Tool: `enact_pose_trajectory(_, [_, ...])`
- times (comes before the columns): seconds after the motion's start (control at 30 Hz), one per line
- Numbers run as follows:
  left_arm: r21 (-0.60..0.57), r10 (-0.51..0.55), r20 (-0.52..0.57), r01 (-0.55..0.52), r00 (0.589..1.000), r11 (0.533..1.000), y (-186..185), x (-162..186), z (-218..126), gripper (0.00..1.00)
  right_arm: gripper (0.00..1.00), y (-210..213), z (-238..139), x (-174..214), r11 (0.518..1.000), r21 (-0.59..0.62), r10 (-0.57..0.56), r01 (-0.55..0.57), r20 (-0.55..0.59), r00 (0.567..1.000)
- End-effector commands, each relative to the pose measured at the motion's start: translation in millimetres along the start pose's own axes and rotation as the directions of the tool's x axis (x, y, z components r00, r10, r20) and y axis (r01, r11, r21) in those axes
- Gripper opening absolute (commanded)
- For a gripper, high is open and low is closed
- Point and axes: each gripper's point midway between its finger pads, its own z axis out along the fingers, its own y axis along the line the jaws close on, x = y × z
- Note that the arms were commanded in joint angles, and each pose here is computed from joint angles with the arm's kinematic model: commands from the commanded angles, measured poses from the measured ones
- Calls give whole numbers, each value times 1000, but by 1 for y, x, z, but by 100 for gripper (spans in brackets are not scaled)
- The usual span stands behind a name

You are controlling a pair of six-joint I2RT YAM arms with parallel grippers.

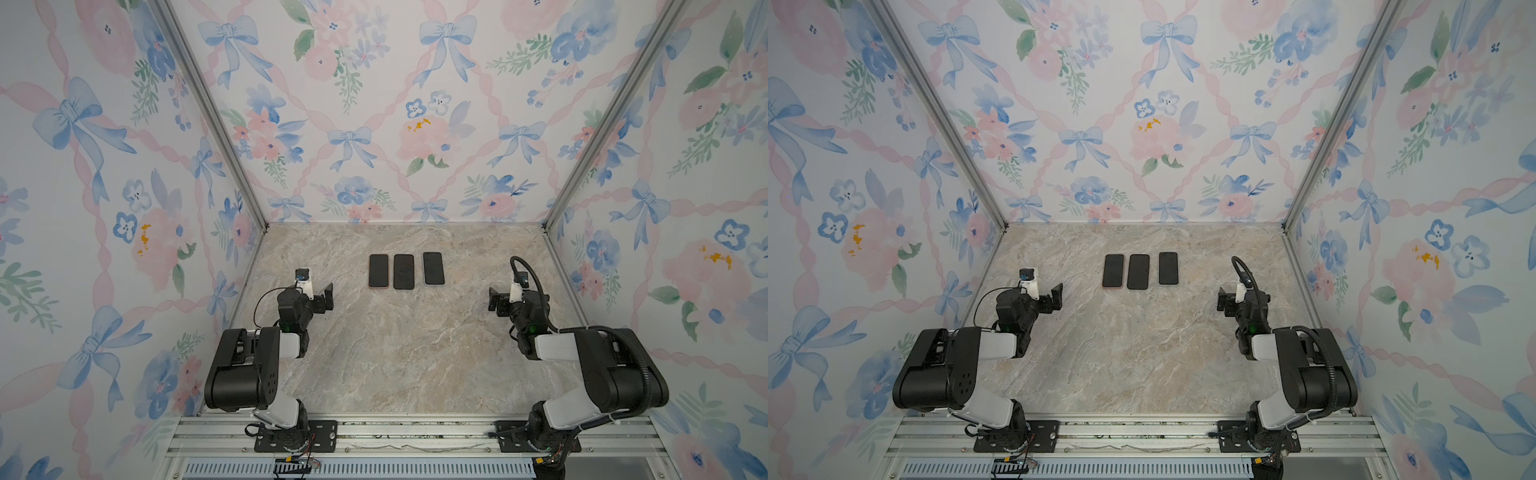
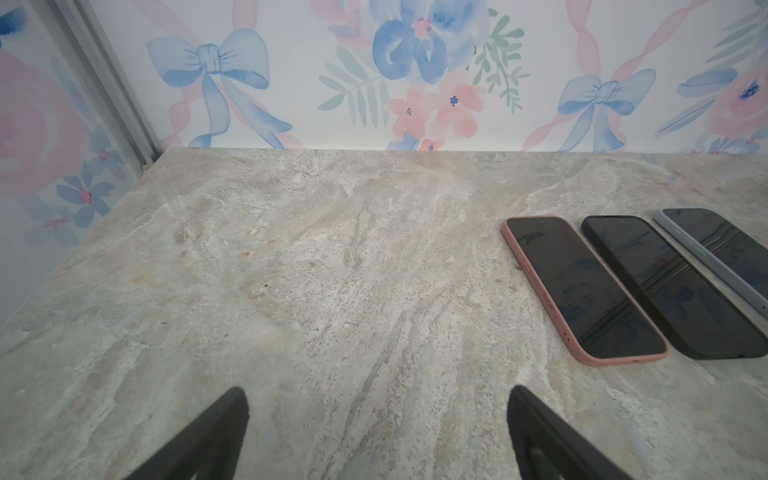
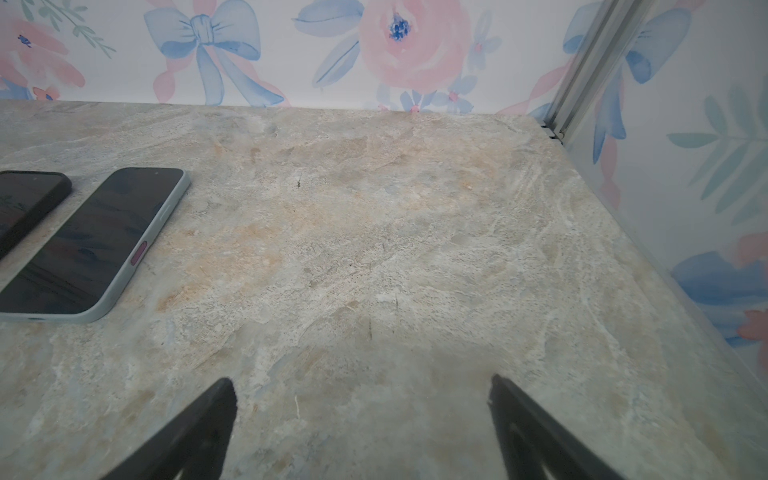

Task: Put the phone into the phone case

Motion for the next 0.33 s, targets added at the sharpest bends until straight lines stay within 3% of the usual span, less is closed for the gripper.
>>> enact_pose_trajectory(0.0, [-4, 21, -7, -21, 1000, 1000, -1, 0, 2, 98, 97, 1, 5, -8, 1000, -17, 12, -12, 8, 1000])
enact_pose_trajectory(0.3, [-5, 21, 1, -21, 1000, 1000, -2, -1, -1, 98, 97, 0, 4, -9, 1000, -21, 20, -20, 16, 1000])
